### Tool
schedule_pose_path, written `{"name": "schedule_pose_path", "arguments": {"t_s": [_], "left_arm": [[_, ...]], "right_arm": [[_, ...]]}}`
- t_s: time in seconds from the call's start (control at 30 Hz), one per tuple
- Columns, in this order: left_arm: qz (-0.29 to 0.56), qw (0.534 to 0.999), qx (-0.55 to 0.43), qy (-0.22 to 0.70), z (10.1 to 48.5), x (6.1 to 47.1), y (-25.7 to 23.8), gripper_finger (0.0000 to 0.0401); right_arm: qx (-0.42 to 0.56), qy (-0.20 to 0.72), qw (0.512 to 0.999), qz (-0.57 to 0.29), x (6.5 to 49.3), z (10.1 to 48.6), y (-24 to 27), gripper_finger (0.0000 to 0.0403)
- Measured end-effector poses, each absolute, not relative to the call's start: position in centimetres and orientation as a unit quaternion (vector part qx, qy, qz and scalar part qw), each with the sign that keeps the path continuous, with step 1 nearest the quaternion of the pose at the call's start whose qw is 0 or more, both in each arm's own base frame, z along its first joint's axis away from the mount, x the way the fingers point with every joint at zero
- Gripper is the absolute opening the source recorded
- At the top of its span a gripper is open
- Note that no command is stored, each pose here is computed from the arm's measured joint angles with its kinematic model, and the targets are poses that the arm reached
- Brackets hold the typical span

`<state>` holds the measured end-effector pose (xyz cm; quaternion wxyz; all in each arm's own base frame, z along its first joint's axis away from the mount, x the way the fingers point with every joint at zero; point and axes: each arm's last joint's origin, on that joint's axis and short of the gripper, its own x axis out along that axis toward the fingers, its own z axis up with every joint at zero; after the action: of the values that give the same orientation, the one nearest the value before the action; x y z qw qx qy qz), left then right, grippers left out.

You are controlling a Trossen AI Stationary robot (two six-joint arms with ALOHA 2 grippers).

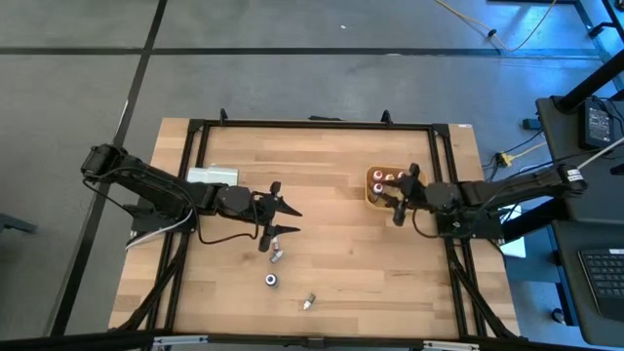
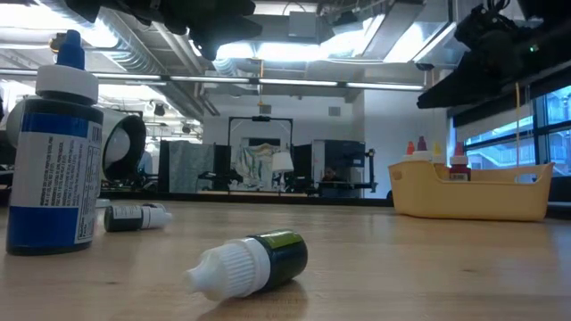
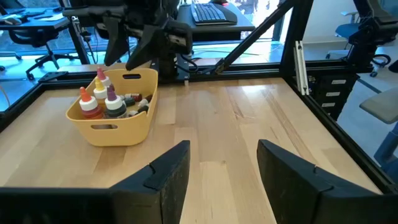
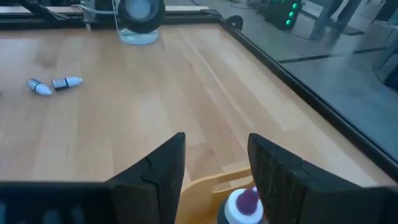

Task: Pick & Place food coloring
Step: Put the pink food coloring bottle into the yellow bin

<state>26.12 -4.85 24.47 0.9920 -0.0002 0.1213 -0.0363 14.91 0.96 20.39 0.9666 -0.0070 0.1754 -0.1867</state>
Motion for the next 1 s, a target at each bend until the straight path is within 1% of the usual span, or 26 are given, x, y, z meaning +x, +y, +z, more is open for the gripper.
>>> {"name": "schedule_pose_path", "arguments": {"t_s": [0.17,0.37,0.47,0.57,0.77,0.83,1.0], "left_arm": [[-0.057,0.993,0.002,0.107,24.7,26.2,-5.0,0.0204],[-0.069,0.995,0.027,0.073,25.3,26.2,-5.4,0.0263],[-0.073,0.994,0.027,0.073,25.4,26.2,-5.6,0.0283],[-0.085,0.992,0.007,0.089,25.1,26.1,-5.8,0.0288],[-0.100,0.987,-0.021,0.124,24.5,25.8,-6.4,0.0286],[-0.082,0.985,-0.015,0.148,24.0,25.6,-6.4,0.0286],[0.008,0.965,0.028,0.259,21.9,24.8,-5.7,0.0281]], "right_arm": [[0.000,0.150,0.971,-0.186,14.9,19.7,1.0,0.0177],[-0.007,0.147,0.972,-0.185,15.0,19.7,1.0,0.0177],[-0.007,0.147,0.972,-0.185,15.0,19.7,1.0,0.0177],[-0.007,0.147,0.972,-0.185,15.0,19.7,1.0,0.0177],[-0.007,0.147,0.972,-0.185,15.0,19.7,1.0,0.0177],[-0.007,0.147,0.972,-0.185,15.0,19.7,1.0,0.0177],[-0.007,0.147,0.972,-0.185,15.0,19.7,1.0,0.0177]]}}
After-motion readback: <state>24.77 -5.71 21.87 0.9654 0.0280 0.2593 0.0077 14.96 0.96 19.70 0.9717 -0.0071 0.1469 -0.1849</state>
